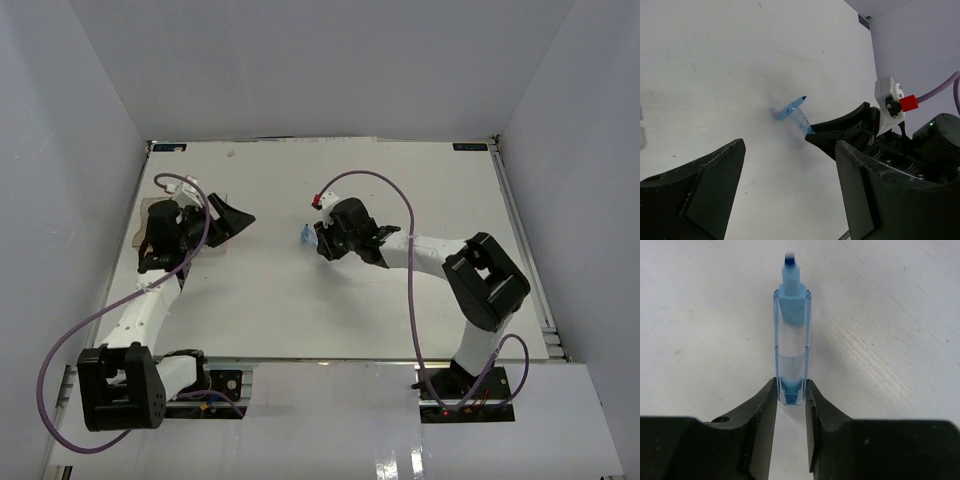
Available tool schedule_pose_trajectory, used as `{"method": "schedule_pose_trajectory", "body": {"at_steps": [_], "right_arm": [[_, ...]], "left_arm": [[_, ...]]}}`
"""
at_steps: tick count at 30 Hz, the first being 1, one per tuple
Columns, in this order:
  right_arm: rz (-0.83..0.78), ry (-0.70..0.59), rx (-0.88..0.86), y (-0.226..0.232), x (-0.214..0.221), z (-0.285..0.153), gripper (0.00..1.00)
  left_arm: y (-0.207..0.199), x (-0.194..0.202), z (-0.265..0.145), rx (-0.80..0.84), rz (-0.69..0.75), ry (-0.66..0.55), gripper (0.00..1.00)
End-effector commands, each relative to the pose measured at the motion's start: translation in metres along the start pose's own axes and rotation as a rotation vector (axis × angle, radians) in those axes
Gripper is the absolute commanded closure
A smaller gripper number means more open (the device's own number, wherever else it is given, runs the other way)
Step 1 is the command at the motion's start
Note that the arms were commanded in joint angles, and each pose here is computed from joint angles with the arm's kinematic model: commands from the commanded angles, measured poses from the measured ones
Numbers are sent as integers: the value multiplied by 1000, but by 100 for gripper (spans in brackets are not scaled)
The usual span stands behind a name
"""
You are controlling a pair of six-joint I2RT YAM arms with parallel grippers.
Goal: Sort the stationery into containers
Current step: Pick up the pen from the center of the board, then close the pen cap on the pen.
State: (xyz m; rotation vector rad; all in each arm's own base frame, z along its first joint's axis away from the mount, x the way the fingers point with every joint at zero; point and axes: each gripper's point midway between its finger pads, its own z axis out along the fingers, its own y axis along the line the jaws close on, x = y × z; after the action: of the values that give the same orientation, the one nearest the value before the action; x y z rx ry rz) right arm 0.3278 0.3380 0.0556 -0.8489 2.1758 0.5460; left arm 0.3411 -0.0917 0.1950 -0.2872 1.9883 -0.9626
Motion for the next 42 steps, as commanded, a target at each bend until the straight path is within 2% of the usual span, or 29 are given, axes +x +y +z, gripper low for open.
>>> {"method": "schedule_pose_trajectory", "body": {"at_steps": [1,6,13,22,27,35,42], "right_arm": [[23,-209,-40,25,-53,-34,76],[23,-299,-77,53,-55,-63,77],[4,-413,-128,72,-68,-106,79],[-30,-440,-67,61,-68,-137,84],[-63,-473,-103,70,-84,-161,84],[-103,-498,-199,89,-100,-190,84],[-119,-506,-241,97,-102,-198,83]], "left_arm": [[-26,29,3,12,-13,2,17],[-66,67,13,81,-22,26,16],[-86,88,23,100,-20,61,18],[-92,98,-1,178,4,46,29],[-98,116,-6,257,41,119,32],[-124,125,6,342,41,177,35],[-140,122,20,351,38,164,35]]}}
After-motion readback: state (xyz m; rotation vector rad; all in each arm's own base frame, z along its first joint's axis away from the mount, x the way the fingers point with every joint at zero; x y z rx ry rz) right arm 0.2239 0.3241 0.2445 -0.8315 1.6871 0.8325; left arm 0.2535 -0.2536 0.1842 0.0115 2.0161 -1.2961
